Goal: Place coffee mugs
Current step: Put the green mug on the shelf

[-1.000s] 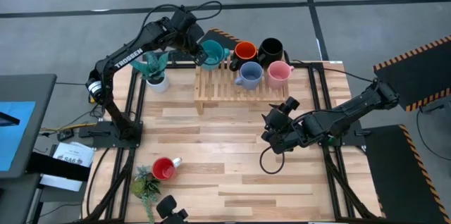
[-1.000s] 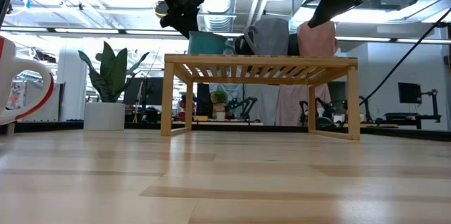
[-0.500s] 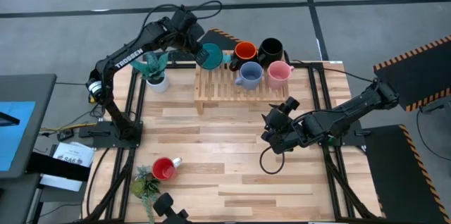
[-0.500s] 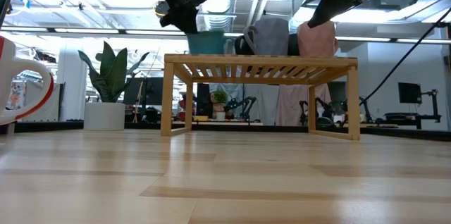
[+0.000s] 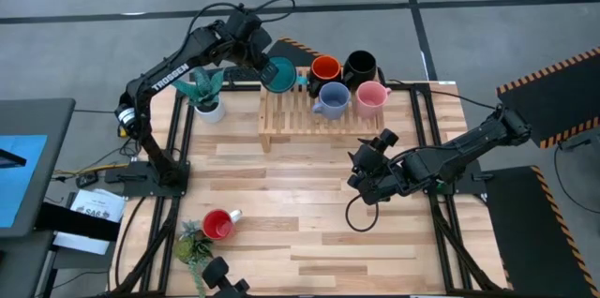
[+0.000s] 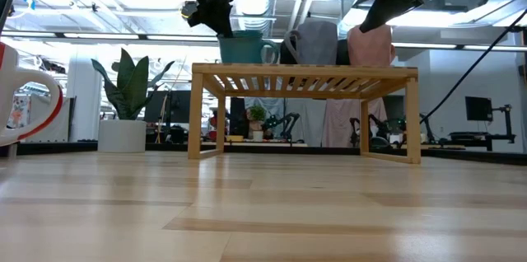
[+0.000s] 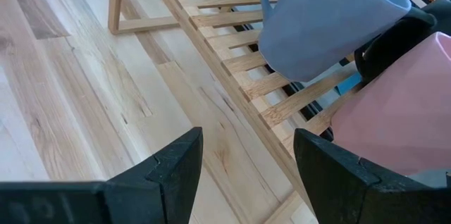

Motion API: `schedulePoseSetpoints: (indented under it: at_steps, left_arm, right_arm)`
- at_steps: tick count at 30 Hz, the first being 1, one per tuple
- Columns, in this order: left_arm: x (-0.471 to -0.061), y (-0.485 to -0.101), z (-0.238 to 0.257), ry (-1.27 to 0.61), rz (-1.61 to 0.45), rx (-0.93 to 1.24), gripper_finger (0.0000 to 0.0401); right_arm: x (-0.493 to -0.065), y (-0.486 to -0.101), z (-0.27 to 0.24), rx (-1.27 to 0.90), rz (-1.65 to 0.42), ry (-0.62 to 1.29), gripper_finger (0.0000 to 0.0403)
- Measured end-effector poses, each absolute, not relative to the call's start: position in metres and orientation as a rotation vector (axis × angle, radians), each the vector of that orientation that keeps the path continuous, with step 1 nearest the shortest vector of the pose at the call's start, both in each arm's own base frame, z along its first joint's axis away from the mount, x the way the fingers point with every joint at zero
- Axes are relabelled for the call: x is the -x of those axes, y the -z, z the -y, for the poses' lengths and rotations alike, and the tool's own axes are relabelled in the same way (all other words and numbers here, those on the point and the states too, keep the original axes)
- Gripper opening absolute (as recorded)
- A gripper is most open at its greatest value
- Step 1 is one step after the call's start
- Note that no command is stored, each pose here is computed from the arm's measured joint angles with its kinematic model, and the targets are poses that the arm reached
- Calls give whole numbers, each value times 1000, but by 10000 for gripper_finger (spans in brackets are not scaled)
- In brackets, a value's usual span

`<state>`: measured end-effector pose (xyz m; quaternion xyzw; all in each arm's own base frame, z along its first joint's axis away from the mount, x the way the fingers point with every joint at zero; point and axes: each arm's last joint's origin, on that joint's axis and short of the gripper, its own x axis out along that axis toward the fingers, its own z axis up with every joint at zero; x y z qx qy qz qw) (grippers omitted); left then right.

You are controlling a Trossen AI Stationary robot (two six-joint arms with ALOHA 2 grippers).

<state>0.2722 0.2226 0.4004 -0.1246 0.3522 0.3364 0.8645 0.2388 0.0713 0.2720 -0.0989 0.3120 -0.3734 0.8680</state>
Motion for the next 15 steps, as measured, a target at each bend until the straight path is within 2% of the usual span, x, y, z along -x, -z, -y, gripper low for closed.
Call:
schedulePoseSetpoints:
  at_steps: [15]
  left_arm:
    - [-270, -398, -225, -608, -728, 349, 1]
  right_arm:
    - [-240, -272, -72, 201, -646, 778, 249]
